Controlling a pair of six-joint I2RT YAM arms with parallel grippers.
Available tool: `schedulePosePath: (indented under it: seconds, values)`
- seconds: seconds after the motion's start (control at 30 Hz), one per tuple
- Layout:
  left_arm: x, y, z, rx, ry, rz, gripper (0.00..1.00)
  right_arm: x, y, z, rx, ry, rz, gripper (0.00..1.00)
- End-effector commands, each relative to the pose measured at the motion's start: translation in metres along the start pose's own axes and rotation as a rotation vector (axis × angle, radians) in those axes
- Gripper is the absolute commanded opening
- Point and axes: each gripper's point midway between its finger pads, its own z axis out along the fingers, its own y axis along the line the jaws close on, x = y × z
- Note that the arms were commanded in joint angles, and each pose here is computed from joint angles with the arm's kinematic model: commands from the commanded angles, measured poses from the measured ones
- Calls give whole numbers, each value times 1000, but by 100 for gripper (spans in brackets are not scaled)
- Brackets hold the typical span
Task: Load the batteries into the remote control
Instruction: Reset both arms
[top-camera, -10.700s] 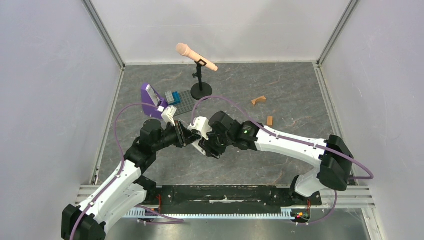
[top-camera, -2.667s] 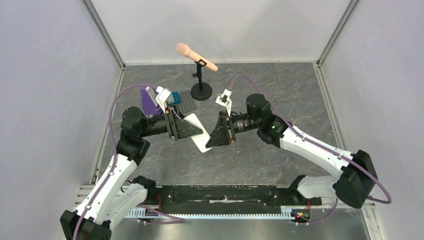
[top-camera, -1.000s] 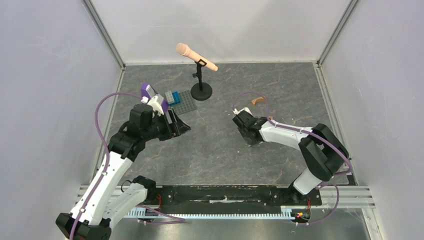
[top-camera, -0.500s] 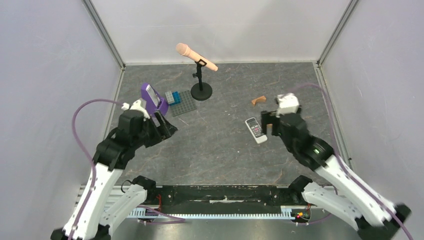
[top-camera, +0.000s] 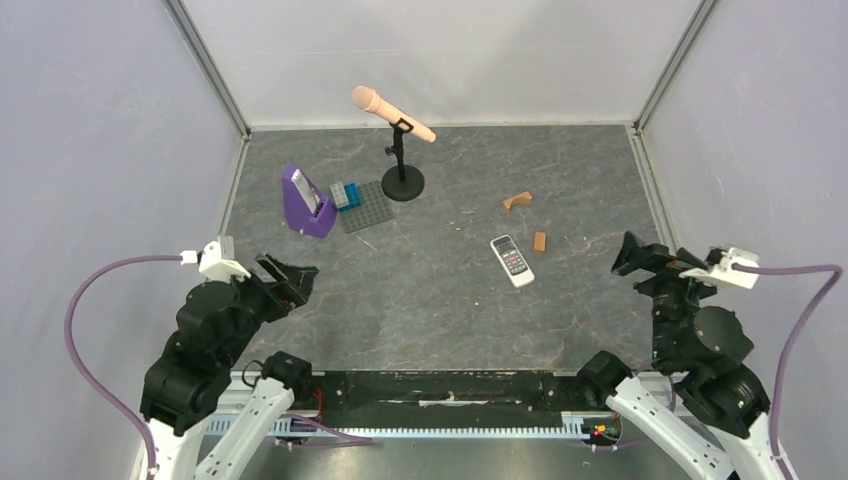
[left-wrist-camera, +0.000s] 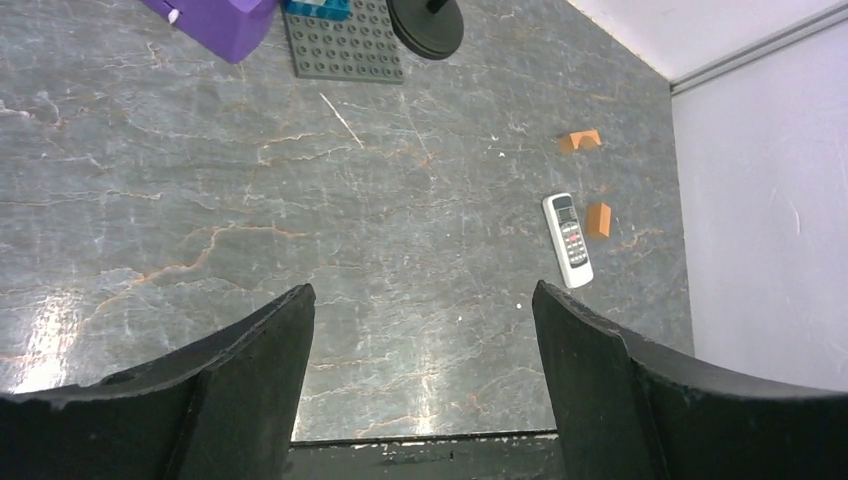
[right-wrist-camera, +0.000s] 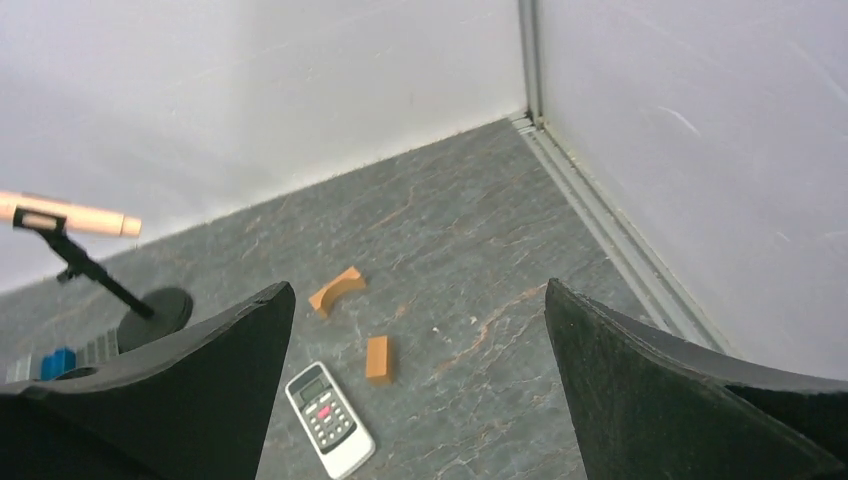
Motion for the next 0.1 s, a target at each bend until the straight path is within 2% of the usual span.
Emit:
schedulePosePath:
  seconds: [0.0,0.07]
  values:
    - [-6,4,-8,-17,-28,-6,85,-16,-20,-6,85,-29,42,98]
    - [-6,4,-9,-16,-30,-14,85,-14,-18,-6,79,-20,45,98]
